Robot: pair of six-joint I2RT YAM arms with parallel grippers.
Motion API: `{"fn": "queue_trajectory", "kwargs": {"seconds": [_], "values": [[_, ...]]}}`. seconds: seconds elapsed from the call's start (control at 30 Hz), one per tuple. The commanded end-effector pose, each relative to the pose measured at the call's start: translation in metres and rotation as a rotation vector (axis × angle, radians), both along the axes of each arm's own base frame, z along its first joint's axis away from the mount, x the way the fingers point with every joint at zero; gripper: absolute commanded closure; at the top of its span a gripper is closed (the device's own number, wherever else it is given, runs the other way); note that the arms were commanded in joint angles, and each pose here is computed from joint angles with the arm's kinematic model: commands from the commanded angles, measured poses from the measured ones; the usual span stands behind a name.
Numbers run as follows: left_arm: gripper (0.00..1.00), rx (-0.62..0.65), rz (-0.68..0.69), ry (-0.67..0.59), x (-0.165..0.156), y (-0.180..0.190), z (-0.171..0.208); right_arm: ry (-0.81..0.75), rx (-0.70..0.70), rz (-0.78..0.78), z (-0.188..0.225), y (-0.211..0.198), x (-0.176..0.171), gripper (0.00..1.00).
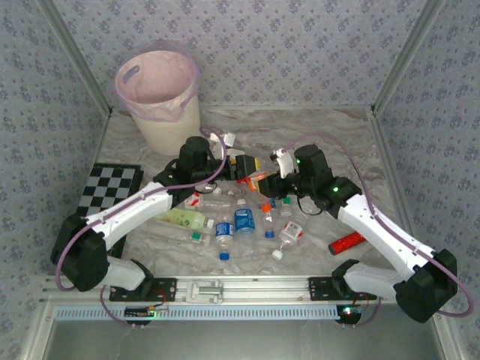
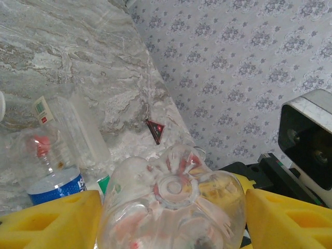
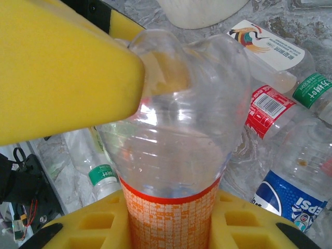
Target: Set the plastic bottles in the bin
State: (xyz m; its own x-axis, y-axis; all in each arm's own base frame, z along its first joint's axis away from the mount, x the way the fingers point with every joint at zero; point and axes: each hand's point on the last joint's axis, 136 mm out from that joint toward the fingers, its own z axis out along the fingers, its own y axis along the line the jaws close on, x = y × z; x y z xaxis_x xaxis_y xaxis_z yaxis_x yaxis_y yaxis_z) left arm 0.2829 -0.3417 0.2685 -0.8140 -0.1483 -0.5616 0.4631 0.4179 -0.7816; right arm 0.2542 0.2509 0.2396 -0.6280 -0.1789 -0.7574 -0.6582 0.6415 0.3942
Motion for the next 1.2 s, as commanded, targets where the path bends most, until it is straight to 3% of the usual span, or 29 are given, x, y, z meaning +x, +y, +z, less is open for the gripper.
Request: {"fn": "queue_trajectory", "kwargs": {"seconds": [0.0, 0.3, 0.37, 0.57, 0.7, 0.93, 1.1, 1.17], "values": [[0.29, -0.013, -0.035, -0.012, -0.003, -0.009, 0.009, -0.106, 0.066, 0.034, 0.033, 0.015, 0.006, 0.69], [0.48, -0.002, -0.027, 0.007, 0.006, -0.014, 0.002, -0.122, 0.066, 0.023, 0.033, 0.016, 0.012, 0.68], [0.49, 0.01, -0.009, 0.002, 0.012, -0.01, 0.004, -0.126, 0.052, 0.012, 0.032, 0.013, 0.014, 0.61], [0.51, 0.032, 0.062, -0.042, 0.047, 0.014, 0.031, -0.132, -0.04, -0.082, 0.031, -0.019, 0.022, 0.14], [0.51, 0.04, 0.108, -0.129, 0.072, 0.034, 0.072, -0.145, -0.053, -0.209, 0.038, -0.059, 0.022, 0.02], [0.53, -0.017, 0.335, -0.282, 0.132, 0.109, 0.156, -0.037, -0.059, -0.389, 0.017, -0.113, 0.02, 0.02], [0.65, -0.169, 0.487, -0.381, 0.17, 0.178, 0.217, 0.032, -0.097, -0.456, -0.002, -0.13, 0.019, 0.03], [0.68, -0.149, 0.556, -0.44, 0.183, 0.203, 0.229, 0.042, -0.11, -0.468, -0.006, -0.134, 0.018, 0.04]]}}
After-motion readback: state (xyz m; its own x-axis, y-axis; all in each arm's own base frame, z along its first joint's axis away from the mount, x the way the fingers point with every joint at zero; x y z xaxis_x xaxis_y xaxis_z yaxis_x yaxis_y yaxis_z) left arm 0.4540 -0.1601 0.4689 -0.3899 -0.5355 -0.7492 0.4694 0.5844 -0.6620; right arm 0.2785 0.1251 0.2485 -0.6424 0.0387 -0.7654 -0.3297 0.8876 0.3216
